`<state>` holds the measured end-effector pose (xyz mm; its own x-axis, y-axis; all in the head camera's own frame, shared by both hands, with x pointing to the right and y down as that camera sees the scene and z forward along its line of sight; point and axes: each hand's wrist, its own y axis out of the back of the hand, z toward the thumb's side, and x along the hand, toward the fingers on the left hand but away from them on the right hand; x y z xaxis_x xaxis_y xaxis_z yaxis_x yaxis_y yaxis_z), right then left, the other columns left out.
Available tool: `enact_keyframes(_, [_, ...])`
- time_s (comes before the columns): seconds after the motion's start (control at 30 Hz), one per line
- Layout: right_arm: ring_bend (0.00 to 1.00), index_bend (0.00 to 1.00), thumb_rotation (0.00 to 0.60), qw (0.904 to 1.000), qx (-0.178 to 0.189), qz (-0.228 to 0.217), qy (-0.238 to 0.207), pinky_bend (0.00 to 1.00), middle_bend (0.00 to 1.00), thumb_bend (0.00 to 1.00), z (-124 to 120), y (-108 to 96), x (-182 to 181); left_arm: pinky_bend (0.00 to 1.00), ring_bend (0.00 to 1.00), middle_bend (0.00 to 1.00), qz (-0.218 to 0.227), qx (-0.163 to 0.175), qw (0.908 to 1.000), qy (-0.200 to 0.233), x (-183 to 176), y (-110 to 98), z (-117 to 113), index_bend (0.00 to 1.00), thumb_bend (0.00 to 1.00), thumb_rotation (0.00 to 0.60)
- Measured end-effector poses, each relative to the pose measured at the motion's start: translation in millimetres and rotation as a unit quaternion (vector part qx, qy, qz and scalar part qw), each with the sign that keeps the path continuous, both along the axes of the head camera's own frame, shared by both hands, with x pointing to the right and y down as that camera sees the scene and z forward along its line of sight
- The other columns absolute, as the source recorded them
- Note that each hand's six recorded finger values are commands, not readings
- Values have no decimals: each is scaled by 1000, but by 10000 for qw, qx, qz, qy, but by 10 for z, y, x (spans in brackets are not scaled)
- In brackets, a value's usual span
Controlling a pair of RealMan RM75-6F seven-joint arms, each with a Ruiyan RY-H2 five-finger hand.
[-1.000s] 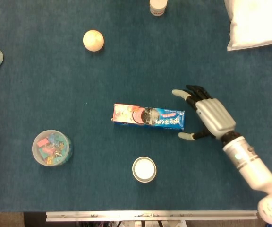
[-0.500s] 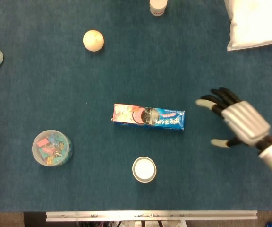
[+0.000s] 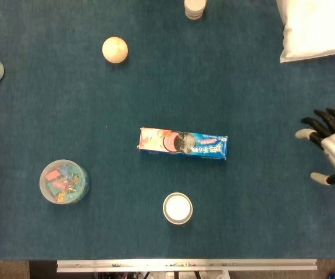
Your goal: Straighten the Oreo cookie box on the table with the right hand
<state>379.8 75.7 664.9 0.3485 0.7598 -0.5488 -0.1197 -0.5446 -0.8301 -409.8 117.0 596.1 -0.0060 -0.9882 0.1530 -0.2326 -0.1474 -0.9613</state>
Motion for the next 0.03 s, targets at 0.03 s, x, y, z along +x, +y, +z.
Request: enact_keyframes(0.03, [28,304,600,10000,6,34,23,53,189,0,-19,-1,30,495,376,559,-6,-25,10000,-5,-5,-8,17,680,277,600])
